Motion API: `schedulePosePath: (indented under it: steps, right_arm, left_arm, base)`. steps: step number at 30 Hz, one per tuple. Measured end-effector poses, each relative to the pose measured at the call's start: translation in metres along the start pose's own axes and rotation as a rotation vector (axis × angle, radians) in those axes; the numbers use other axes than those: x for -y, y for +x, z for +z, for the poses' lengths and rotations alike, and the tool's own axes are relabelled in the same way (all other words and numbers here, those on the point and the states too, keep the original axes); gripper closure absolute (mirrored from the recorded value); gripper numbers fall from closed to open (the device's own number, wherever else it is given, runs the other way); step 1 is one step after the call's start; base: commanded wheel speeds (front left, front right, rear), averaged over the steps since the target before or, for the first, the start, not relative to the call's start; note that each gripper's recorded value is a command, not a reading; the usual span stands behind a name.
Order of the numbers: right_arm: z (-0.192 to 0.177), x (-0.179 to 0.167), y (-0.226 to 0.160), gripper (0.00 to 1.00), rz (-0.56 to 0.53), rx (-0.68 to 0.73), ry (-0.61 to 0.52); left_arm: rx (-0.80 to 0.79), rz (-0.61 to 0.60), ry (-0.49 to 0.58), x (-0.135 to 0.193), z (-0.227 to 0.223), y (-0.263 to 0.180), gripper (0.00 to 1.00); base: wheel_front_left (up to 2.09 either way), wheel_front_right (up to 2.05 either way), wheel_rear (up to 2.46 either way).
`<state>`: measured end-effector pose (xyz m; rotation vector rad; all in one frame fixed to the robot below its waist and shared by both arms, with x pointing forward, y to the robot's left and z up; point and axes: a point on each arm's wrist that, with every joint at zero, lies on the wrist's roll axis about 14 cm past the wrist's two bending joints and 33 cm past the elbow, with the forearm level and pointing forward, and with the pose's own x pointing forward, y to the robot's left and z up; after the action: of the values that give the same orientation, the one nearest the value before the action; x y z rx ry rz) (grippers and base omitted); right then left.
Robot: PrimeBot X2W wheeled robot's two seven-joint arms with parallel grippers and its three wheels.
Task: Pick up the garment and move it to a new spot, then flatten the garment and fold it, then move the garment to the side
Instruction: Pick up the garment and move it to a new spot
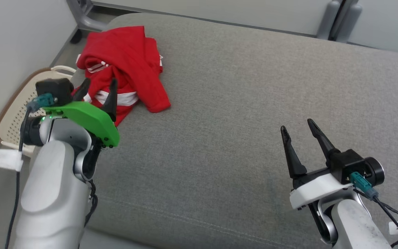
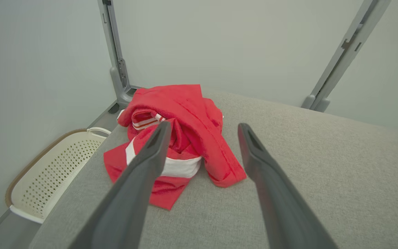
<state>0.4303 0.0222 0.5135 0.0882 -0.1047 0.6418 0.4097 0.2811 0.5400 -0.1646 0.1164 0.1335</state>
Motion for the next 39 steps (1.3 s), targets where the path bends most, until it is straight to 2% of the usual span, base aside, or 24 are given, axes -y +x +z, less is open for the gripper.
schedulePosePath:
  steps: [7,12,26,27,28,29,34,39]
  right_arm:
    - [-0.006,0.027,0.000,0.00,-0.055,-0.002,-0.003]
    - [-0.021,0.050,-0.002,0.00,-0.109,-0.027,0.003]
    - [-0.064,0.101,-0.018,0.00,-0.240,-0.111,0.023]
    - [-0.069,0.105,-0.021,0.00,-0.251,-0.122,0.024]
    - [-0.071,0.107,-0.021,0.00,-0.256,-0.126,0.023]
    - [-0.071,0.109,-0.022,0.00,-0.260,-0.128,0.021]
    - [-0.071,0.116,-0.023,0.00,-0.279,-0.125,0.016]
    - [-0.062,0.115,-0.022,0.00,-0.283,-0.105,0.010]
  left_arm:
    - [-0.196,-0.086,0.030,0.030,-0.029,0.055,0.00]
    - [-0.348,-0.137,0.046,0.052,-0.070,0.084,0.00]
    - [-0.713,-0.064,0.004,0.035,-0.181,0.118,0.00]
    - [-0.736,-0.059,0.001,0.034,-0.187,0.123,0.49]
    - [-0.740,-0.061,0.005,0.035,-0.188,0.125,0.89]
    - [-0.734,-0.060,0.003,0.035,-0.189,0.128,1.00]
    - [-0.692,-0.064,0.049,0.033,-0.184,0.138,1.00]
    - [-0.607,-0.066,0.104,0.027,-0.158,0.144,1.00]
  base:
    - [0.00,0.00,0.00]
    - [0.00,0.00,0.00]
    - [0.00,0.00,0.00]
    - [0.00,0.00,0.00]
    - [0.00,0.00,0.00]
    - [0.00,0.00,0.00]
    - [0.00,0.00,0.00]
    - [0.00,0.00,0.00]
